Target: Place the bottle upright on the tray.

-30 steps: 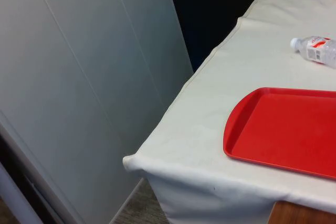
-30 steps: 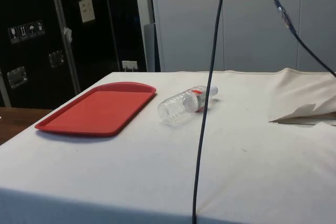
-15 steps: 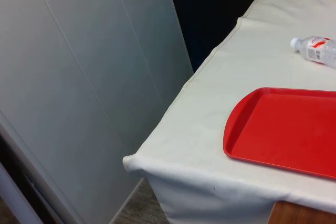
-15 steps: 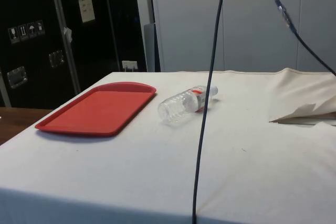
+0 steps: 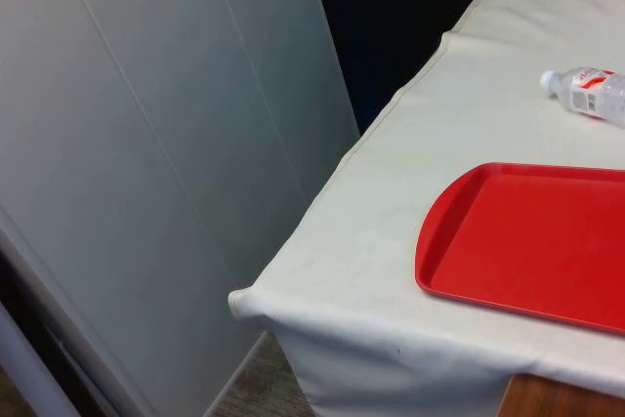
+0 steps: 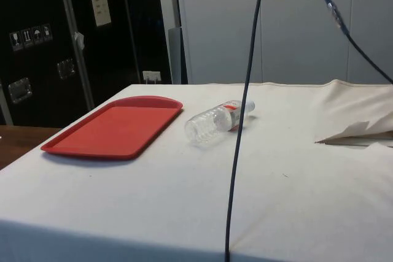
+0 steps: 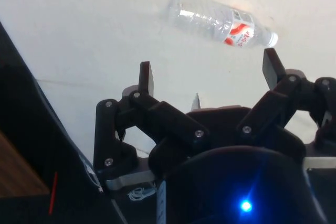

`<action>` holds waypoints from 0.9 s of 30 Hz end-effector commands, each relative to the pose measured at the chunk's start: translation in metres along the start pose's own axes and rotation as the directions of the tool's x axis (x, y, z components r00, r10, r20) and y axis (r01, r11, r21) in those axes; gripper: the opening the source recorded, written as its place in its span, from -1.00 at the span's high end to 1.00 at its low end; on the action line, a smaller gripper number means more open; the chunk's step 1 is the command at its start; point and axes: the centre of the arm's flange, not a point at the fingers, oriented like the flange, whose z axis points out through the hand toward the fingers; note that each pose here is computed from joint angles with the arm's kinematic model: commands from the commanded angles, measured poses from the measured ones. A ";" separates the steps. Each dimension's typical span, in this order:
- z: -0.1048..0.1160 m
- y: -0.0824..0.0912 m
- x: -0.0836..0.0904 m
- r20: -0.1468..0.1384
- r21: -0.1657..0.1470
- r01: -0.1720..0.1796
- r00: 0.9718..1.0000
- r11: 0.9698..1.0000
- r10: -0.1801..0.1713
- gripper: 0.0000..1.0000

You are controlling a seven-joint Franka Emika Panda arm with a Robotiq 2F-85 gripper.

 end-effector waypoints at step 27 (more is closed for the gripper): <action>-0.041 0.007 -0.025 -0.034 -0.046 -0.010 0.999 0.999 0.008 -1.00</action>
